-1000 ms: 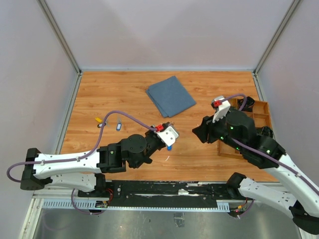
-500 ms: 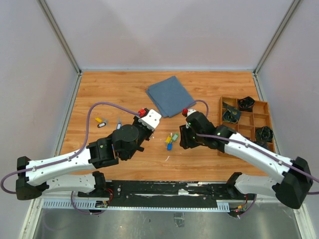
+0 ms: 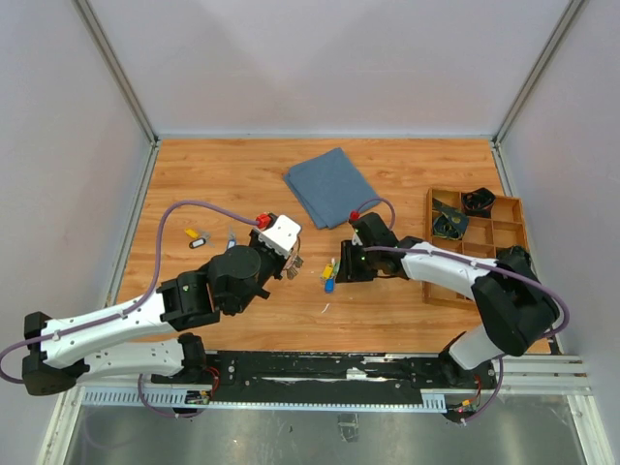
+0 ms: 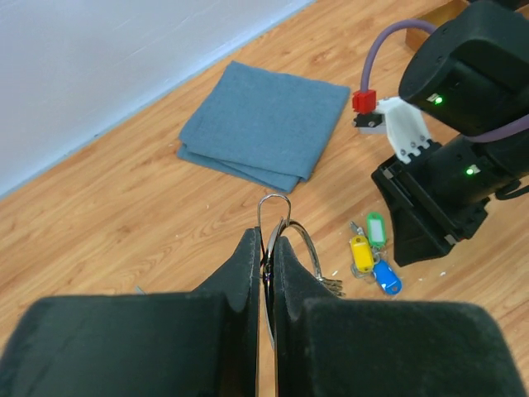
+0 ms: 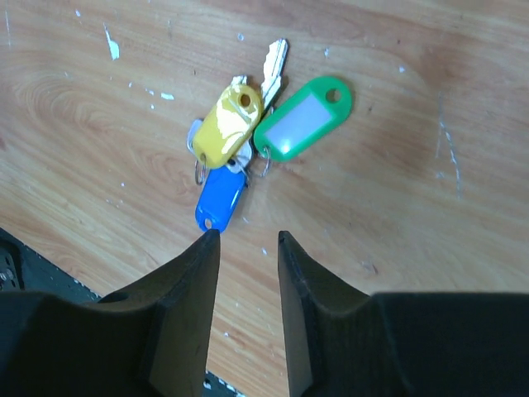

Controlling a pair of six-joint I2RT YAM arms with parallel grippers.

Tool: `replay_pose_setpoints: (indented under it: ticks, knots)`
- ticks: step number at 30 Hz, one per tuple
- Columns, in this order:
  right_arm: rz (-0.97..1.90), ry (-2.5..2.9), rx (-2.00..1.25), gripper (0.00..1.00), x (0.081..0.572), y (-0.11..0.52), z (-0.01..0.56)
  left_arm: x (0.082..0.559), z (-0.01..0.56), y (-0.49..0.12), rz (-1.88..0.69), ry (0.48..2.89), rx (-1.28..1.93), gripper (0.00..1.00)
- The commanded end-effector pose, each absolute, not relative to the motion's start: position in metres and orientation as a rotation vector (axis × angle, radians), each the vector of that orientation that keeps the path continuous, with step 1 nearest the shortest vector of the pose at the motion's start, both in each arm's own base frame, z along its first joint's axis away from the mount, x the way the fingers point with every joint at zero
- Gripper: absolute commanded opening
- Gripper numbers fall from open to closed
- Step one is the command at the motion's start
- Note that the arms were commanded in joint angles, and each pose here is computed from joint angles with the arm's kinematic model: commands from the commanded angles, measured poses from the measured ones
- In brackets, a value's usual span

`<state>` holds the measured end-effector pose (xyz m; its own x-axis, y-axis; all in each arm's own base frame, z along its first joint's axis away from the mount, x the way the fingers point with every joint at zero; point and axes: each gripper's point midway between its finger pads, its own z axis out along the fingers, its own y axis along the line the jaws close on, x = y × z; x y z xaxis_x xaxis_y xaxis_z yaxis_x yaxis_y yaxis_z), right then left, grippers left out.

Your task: Put the keys on the keyring

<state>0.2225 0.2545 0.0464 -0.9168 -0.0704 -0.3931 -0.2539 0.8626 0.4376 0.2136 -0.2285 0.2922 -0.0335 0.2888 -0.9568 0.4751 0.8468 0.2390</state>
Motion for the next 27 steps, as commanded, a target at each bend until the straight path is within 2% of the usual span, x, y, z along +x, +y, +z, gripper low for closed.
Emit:
replay_pose_setpoints:
  ticks: [1, 7, 21, 27]
  knots:
    - [0.827, 2.63, -0.208, 0.34, 0.234, 0.272, 0.047, 0.21, 0.307, -0.226, -0.255, 1.593, 0.545, 0.01]
    - [0.86, 2.65, -0.208, 0.27, 0.234, 0.278, 0.034, 0.212, 0.3, -0.225, -0.208, 1.612, 0.575, 0.01]
    - [0.726, 2.677, -0.168, 0.26, 0.237, 0.259, 0.016, 0.212, 0.296, -0.228, -0.206, 1.615, 0.594, 0.01]
    - [0.756, 2.657, -0.163, 0.25, 0.242, 0.26, 0.016, 0.212, 0.297, -0.231, -0.211, 1.615, 0.599, 0.0]
